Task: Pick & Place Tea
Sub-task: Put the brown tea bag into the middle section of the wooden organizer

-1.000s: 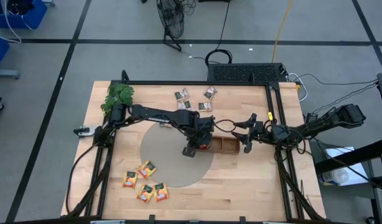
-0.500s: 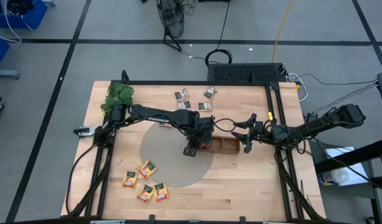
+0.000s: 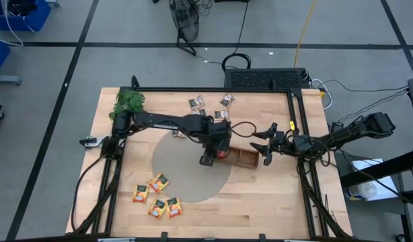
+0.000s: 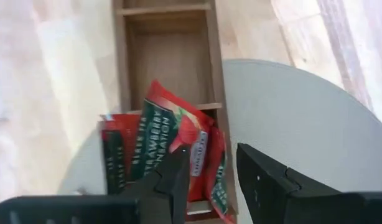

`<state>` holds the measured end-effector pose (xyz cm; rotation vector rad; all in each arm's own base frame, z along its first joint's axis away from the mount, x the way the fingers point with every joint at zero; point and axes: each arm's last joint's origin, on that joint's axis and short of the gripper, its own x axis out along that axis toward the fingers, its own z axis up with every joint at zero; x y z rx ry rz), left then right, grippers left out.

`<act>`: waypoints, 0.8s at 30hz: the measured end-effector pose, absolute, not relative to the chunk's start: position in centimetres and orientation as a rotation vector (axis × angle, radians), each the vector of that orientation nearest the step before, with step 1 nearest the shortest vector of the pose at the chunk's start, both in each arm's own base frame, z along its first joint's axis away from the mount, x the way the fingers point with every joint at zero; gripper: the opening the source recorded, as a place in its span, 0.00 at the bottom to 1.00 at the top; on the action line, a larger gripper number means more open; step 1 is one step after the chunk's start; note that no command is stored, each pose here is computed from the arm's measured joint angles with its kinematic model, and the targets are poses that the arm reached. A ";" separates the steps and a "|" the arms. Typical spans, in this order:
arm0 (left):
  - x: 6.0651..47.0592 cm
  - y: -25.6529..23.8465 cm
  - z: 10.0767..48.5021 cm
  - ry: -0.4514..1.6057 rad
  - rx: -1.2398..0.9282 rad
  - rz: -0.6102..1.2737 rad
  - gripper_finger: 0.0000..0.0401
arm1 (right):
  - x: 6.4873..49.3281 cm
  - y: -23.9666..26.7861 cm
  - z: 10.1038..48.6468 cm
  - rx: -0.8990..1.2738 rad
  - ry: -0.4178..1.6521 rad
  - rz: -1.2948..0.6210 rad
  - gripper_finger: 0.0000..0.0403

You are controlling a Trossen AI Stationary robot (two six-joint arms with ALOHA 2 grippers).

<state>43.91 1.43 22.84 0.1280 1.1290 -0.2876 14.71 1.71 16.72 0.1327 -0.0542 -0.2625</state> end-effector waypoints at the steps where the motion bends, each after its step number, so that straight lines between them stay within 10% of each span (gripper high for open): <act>1: 43.8 1.4 23.3 1.122 0.138 -0.276 0.34 | 14.7 1.7 16.7 0.132 -0.051 -0.262 0.49; 16: 36.4 2.3 39.0 0.592 0.117 -0.082 0.34 | 14.7 1.7 16.5 0.150 -0.037 -0.260 0.49; 24: 30.0 1.7 37.8 0.303 0.080 -0.034 0.34 | 14.7 1.7 16.2 0.161 -0.012 -0.259 0.49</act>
